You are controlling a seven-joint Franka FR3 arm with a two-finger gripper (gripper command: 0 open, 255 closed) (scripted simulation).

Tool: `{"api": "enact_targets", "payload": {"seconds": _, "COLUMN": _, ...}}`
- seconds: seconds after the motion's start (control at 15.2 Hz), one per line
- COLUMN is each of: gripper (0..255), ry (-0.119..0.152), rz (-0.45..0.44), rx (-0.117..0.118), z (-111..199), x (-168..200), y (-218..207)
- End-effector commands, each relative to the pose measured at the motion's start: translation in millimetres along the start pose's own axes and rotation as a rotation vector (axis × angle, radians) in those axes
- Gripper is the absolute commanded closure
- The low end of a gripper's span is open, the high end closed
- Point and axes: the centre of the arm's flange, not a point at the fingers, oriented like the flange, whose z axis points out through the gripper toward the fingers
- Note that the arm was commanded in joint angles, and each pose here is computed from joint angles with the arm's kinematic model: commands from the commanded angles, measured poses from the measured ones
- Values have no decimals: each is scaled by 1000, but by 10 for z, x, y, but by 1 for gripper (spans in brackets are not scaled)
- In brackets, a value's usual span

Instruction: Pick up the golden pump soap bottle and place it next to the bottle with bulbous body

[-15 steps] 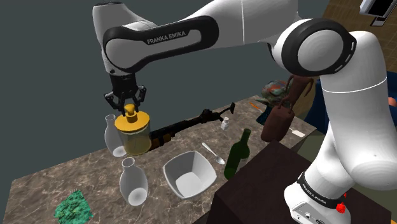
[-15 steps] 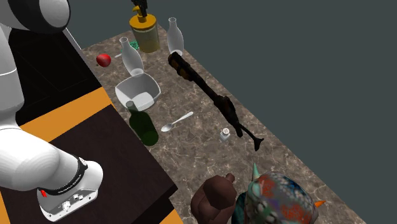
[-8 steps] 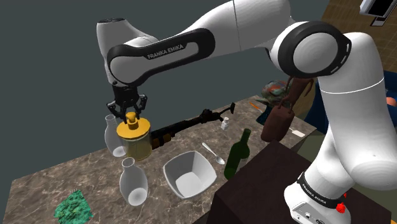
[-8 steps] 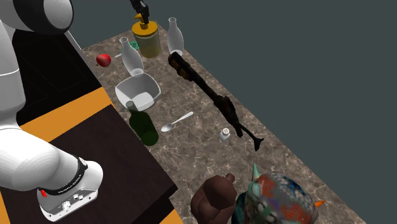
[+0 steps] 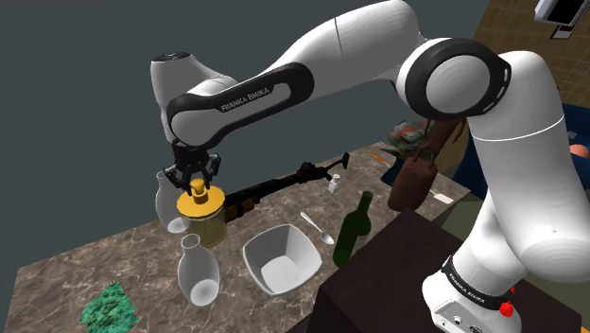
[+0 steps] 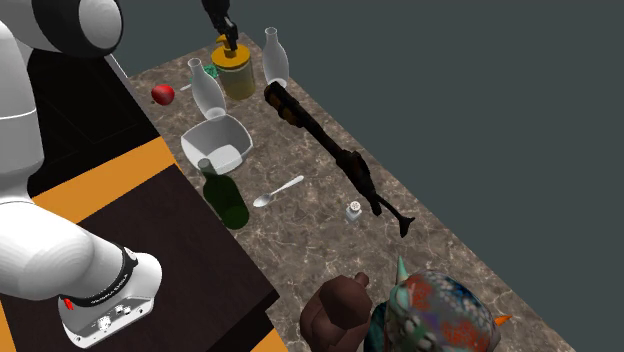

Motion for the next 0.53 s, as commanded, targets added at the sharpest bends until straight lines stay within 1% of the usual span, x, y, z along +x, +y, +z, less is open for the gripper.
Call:
{"api": "enact_targets", "payload": {"seconds": 0.0, "gripper": 255, "ry": 1, "rz": 0, "rx": 1, "z": 116, "x": -6, "y": -9}}
{"api": "enact_targets", "payload": {"seconds": 0.46, "gripper": 255, "ry": 1, "rz": 0, "rx": 1, "z": 485, "x": -25, "y": -14}}
